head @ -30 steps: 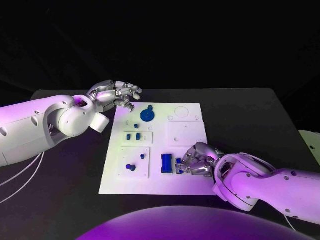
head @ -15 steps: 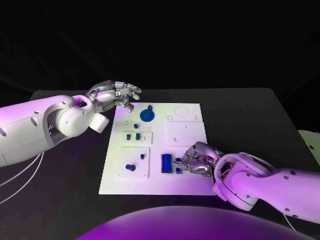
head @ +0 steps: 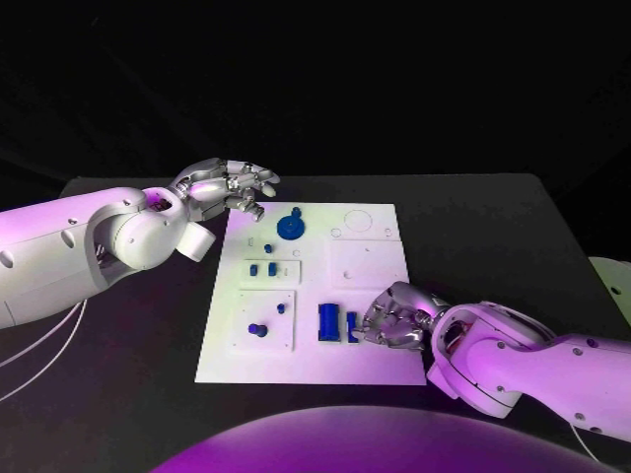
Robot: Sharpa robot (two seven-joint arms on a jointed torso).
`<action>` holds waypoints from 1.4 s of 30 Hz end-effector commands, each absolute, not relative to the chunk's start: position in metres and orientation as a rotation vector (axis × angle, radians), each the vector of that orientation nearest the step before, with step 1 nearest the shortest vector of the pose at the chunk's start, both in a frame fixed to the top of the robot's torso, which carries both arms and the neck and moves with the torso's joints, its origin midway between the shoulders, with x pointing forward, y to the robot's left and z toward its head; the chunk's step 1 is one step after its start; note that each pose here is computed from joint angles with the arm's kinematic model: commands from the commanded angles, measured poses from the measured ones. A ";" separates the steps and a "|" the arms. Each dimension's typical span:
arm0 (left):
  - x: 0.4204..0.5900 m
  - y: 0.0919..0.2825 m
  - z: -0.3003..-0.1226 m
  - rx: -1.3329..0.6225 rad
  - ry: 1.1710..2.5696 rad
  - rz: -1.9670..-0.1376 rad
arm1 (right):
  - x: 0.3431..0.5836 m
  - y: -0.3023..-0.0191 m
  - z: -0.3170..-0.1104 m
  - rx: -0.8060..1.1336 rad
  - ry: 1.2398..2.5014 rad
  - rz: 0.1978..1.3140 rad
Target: Assemble the parts on the task board
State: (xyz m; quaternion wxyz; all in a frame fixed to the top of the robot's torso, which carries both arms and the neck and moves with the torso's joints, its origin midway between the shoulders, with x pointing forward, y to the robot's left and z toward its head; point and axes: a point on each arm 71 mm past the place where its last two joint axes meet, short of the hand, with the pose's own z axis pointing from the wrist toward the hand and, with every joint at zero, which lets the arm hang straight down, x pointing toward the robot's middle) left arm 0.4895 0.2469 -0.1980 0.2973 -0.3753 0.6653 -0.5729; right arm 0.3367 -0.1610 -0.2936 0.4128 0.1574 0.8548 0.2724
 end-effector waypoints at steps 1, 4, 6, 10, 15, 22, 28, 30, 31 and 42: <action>0.489 0.245 -0.197 -0.985 1.776 -1.542 | 0.335 -0.159 -0.294 0.347 2.176 0.706; 0.489 0.244 -0.197 -0.985 1.776 -1.543 | 0.335 -0.159 -0.295 0.342 2.178 0.704; 0.489 0.244 -0.197 -0.985 1.776 -1.542 | 0.335 -0.158 -0.295 0.340 2.179 0.703; 0.489 0.244 -0.197 -0.984 1.777 -1.542 | 0.336 -0.156 -0.296 0.340 2.178 0.701; 0.489 0.244 -0.197 -0.984 1.778 -1.543 | 0.337 -0.156 -0.296 0.346 2.174 0.695; 0.489 0.244 -0.197 -0.984 1.778 -1.542 | 0.339 -0.156 -0.297 0.351 2.167 0.678; 0.489 0.244 -0.197 -0.984 1.776 -1.542 | 0.338 -0.157 -0.295 0.350 2.158 0.694; 0.489 0.244 -0.197 -0.984 1.776 -1.542 | 0.337 -0.157 -0.295 0.354 2.160 0.708; 0.489 0.245 -0.197 -0.984 1.775 -1.542 | 0.337 -0.157 -0.294 0.355 2.162 0.722; 0.491 0.249 -0.199 -1.021 1.727 -1.532 | 0.360 -0.169 -0.258 0.423 2.056 1.015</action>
